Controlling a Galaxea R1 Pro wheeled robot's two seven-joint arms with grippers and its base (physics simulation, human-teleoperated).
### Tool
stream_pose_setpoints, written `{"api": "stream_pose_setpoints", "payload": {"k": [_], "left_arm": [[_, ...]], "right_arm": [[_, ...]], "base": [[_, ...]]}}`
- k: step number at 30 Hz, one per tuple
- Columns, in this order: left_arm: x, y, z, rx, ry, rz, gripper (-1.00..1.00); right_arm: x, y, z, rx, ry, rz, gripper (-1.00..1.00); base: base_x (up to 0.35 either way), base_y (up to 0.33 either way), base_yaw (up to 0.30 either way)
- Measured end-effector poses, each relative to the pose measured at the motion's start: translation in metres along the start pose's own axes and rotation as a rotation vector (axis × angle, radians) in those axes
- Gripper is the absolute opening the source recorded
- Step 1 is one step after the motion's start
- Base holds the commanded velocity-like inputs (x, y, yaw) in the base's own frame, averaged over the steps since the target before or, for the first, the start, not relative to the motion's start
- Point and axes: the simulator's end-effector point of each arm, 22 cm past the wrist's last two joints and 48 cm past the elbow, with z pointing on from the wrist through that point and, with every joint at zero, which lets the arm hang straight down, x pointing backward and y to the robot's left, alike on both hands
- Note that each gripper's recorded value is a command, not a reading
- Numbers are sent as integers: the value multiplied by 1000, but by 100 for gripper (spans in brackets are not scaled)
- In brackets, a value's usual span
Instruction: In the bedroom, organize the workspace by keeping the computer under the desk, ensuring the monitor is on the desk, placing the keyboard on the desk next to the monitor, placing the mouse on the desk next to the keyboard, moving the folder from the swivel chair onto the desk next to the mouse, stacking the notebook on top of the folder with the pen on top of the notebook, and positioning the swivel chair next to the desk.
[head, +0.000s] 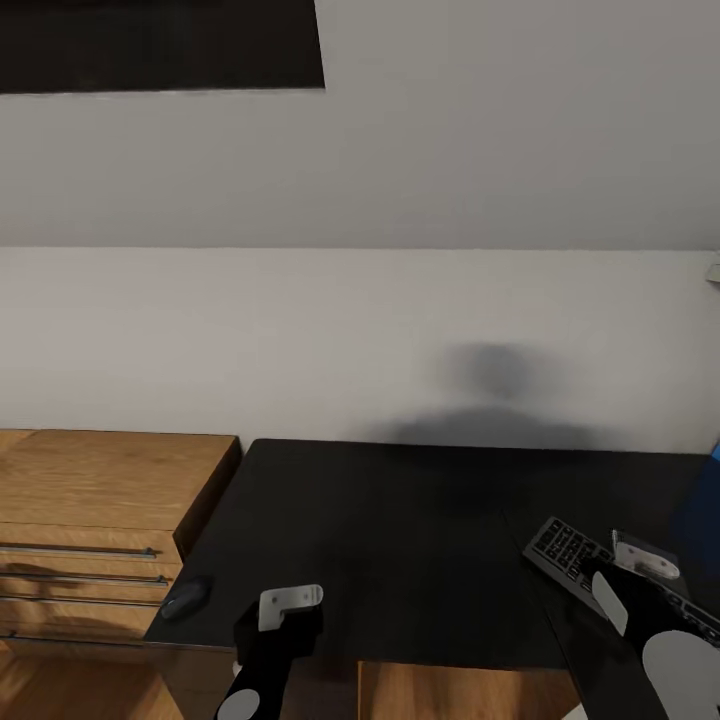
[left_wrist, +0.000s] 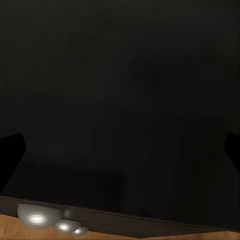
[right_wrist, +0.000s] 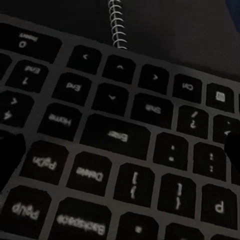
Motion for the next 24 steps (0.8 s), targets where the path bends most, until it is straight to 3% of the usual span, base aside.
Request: {"api": "stream_pose_setpoints", "payload": {"k": [3, 8, 13, 16, 24], "left_arm": [[0, 0, 0, 1, 1, 1, 100], [1, 0, 0, 1, 2, 1, 100], [1, 0, 0, 1, 3, 2, 100], [1, 0, 0, 1, 2, 2, 100], [1, 0, 0, 1, 2, 1, 100]], "right_arm": [[-1, 22, -5, -34, -21, 25, 100], [-13, 37, -12, -55, -51, 41, 100], [-15, 39, -13, -58, -56, 44, 100], [-38, 39, -17, -62, -103, 65, 100], [-41, 40, -18, -63, -109, 70, 100]], "base": [[0, 0, 0], [0, 0, 0], [0, 0, 0], [0, 0, 0], [0, 0, 0]]}}
